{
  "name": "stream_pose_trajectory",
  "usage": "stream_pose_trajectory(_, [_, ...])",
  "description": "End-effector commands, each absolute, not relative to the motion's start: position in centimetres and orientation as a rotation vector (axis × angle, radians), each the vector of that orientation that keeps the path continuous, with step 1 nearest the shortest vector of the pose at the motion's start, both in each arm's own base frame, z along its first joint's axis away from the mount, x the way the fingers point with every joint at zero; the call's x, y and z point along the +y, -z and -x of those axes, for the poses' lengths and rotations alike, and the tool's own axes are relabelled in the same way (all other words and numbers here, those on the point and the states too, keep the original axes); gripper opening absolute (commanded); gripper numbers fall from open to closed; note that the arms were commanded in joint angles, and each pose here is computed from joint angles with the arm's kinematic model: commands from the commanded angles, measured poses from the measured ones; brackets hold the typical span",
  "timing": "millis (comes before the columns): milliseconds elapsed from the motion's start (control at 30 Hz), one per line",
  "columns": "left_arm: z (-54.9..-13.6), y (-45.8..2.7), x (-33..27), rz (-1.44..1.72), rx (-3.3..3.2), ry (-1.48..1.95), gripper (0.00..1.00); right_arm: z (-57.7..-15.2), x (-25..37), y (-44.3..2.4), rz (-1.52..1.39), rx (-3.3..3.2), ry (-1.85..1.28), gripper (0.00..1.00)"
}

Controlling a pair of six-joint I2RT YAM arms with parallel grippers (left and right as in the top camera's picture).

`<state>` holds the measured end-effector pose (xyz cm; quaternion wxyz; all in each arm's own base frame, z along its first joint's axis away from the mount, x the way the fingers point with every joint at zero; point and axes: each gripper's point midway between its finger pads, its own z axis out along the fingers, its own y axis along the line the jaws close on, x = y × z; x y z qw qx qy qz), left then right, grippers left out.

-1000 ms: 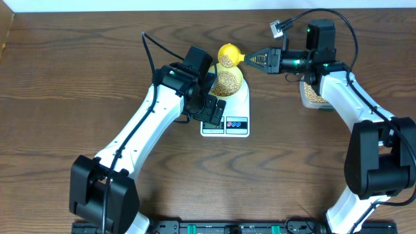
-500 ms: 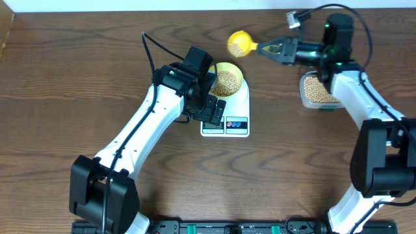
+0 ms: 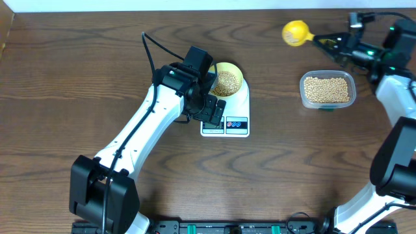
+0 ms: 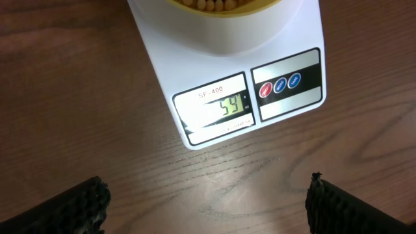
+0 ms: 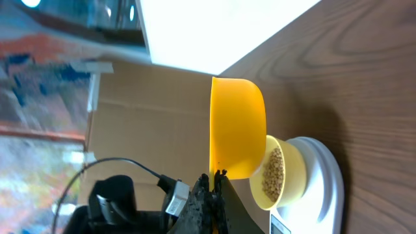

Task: Scoop item into bowl and weigh 50g on scale
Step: 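Lower the scoop into the tub and drag it through soybeans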

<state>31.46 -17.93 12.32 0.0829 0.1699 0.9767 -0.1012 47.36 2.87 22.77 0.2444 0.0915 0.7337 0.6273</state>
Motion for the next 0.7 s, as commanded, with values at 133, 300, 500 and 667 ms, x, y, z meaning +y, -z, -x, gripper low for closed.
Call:
stream_pose_trajectory(133, [-31.4,-11.9,-17.8,-0.495,2.933,0.3,0.98,-46.3,-1.8,-21.1,-0.347,1.994,-1.66,0.01])
stream_pose_trajectory(300, [-31.4,-11.9,-17.8,-0.495,2.932,0.3,0.98,-45.3,-4.0,-15.9,-0.53,2.145,-1.434,0.01])
stream_pose_trajectory(500, [-31.4,-11.9,-17.8,-0.495,2.932,0.3,0.98,-43.4,-4.7,-11.8,-0.582,2.339,-1.217,0.01])
stream_pose_trajectory(667, [-31.4,-11.9,-17.8,-0.495,2.933,0.3,0.98,-43.6,-4.8,-13.2,-0.556,2.321,-1.196,0.01])
